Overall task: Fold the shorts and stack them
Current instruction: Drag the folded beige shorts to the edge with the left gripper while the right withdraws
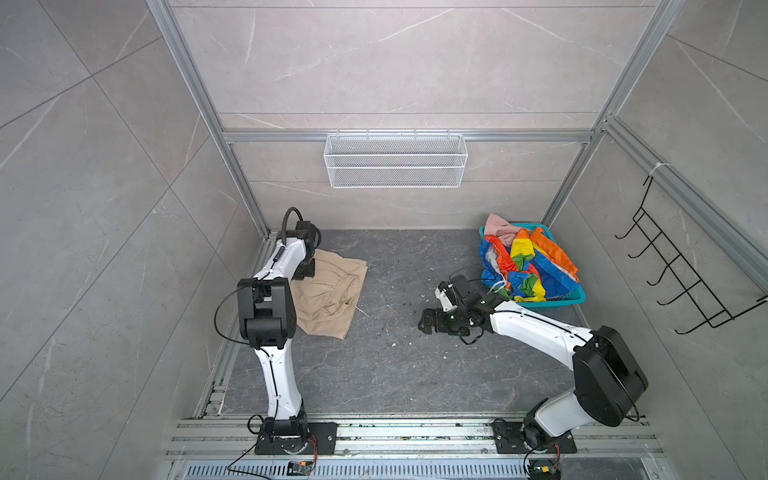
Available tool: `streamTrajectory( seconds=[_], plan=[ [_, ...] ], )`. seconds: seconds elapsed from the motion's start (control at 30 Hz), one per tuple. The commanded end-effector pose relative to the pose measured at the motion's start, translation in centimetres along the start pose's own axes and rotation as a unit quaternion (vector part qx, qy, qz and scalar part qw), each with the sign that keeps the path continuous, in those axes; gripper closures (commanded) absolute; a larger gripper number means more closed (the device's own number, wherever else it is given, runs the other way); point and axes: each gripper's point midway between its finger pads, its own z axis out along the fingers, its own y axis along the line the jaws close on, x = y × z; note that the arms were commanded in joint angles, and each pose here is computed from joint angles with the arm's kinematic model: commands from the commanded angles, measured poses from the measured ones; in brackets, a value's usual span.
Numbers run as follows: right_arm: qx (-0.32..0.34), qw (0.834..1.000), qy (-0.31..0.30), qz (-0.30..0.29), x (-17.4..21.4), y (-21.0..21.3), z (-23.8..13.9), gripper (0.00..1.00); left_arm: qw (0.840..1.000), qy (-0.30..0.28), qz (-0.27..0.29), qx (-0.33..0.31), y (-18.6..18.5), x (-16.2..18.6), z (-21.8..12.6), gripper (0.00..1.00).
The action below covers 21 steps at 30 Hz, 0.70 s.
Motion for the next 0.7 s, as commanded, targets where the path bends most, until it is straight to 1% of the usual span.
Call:
streamTrajectory(
  seconds=[0.0, 0.13, 0.4, 0.47, 0.57, 0.67],
  plan=[
    [-0.006, 1.0, 0.0, -0.011, -0.9, 0.7, -0.1, 0.01, 1.0, -0.003, -0.017, 0.007, 2.2, -1.5, 1.1, 1.0],
    [-0.003, 1.0, 0.004, -0.013, -1.3, 0.8, 0.3, 0.01, 0.999, -0.004, -0.041, 0.027, 3.4, -2.7, 3.4, 1.0],
    [0.002, 1.0, 0.016, -0.009, -2.3, 1.2, 1.7, 0.01, 0.999, -0.033, -0.031, 0.027, 4.4, -5.9, 5.1, 1.0],
    [0.003, 1.0, 0.018, -0.009, -2.5, 1.3, 2.0, 0.01, 0.999, -0.02, -0.03, 0.031, 4.2, -5.9, 6.7, 1.0],
    [0.005, 1.0, 0.022, -0.007, -2.8, 1.3, 2.5, 0.01, 0.999, -0.007, -0.032, 0.033, 4.1, -5.8, 7.6, 1.0],
    [0.003, 1.0, 0.027, -0.006, -3.1, 1.6, 2.8, 0.01, 0.999, 0.004, -0.046, 0.016, 5.2, -5.2, 8.5, 1.0]
  ],
)
